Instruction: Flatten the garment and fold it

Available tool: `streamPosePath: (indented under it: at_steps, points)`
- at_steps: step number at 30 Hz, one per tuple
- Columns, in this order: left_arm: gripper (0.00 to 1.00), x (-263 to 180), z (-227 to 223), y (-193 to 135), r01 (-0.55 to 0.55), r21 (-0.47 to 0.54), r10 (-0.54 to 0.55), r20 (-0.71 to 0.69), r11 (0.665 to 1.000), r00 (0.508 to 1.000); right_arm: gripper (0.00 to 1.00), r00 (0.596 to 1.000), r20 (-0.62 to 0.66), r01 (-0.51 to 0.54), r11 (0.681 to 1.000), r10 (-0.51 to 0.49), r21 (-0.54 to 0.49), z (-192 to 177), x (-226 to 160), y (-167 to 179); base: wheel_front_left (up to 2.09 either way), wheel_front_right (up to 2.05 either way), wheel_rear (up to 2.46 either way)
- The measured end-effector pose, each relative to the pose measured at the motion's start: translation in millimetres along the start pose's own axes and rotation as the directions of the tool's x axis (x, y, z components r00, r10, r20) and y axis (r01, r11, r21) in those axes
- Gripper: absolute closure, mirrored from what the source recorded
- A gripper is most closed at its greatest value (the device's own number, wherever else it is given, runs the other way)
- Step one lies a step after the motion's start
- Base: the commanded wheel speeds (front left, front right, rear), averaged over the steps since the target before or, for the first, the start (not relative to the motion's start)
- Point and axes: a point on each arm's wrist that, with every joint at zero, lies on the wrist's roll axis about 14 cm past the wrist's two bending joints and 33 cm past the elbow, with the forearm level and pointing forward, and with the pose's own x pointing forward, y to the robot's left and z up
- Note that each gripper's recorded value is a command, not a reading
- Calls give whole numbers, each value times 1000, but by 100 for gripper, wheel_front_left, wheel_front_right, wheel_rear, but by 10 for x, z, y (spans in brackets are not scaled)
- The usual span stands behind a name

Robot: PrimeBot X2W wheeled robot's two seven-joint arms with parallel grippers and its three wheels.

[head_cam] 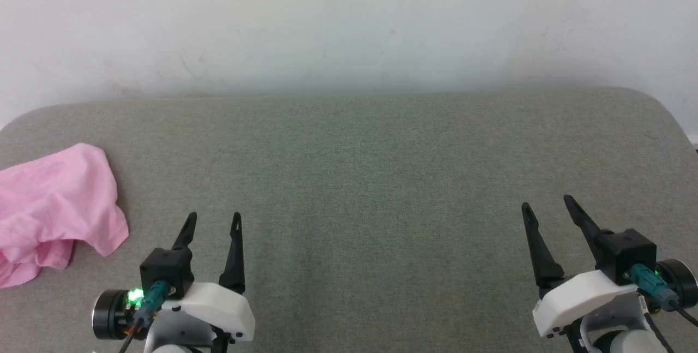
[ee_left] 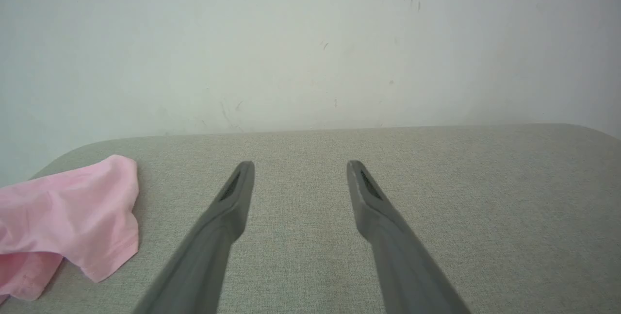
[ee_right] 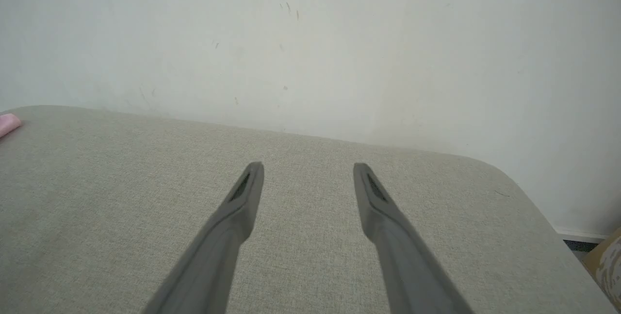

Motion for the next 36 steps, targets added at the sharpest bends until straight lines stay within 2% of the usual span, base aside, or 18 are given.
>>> streamPosePath:
  at_steps: [18,36]
  points:
    - [0,-202,77,378,-116,-42,118,45,992,992,0,994,51,-97,995,97,-1,113,162,310,0,0,0]
    - [0,-539,117,845,-266,-94,273,76,959,959,0,965,90,-248,969,247,2,220,359,824,0,0,0]
